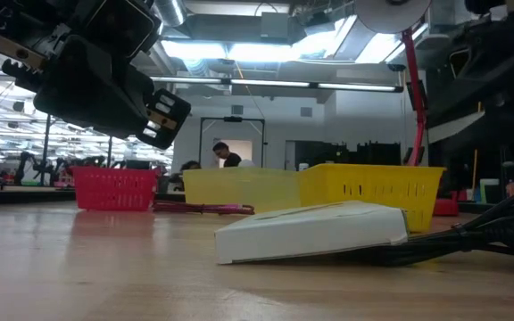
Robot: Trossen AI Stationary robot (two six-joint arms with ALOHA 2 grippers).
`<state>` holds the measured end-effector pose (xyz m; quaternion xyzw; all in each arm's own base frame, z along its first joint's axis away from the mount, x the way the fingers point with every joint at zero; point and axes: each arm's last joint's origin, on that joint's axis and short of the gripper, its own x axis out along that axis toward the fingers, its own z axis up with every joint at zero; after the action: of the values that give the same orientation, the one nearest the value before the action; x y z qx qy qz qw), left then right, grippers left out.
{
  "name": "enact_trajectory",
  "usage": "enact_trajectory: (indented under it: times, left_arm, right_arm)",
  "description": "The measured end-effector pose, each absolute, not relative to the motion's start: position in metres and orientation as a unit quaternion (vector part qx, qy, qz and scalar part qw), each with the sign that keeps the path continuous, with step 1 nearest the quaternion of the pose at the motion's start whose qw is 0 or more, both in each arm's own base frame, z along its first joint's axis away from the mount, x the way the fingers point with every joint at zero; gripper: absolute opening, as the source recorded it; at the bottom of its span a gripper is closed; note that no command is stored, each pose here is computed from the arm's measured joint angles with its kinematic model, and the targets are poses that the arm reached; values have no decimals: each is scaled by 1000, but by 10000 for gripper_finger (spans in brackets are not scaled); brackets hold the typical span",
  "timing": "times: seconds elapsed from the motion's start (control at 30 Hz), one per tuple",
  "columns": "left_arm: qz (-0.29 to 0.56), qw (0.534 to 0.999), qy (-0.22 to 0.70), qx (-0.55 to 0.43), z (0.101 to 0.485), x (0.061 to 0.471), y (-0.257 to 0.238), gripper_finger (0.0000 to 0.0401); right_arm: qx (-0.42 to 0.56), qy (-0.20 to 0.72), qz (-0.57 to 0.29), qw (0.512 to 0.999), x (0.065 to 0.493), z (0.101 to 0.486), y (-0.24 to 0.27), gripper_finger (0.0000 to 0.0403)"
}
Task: Pick and place items into bin
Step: Stack the white box on top of the white box
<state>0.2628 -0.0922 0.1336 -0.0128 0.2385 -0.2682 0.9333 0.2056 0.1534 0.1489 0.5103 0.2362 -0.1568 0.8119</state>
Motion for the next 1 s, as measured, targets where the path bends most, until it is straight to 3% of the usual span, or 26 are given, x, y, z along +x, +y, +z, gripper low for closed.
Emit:
enact_trajectory:
  times: [0.63, 1.0]
  left_arm:
    - [-267, 932, 244, -17, 133, 262, -92, 3]
    - [-265, 932, 246, -25, 133, 262, -92, 3]
  right_arm:
    - [554, 224, -147, 788, 234, 106, 160, 134]
    - [537, 250, -150, 791, 257, 116, 158, 134]
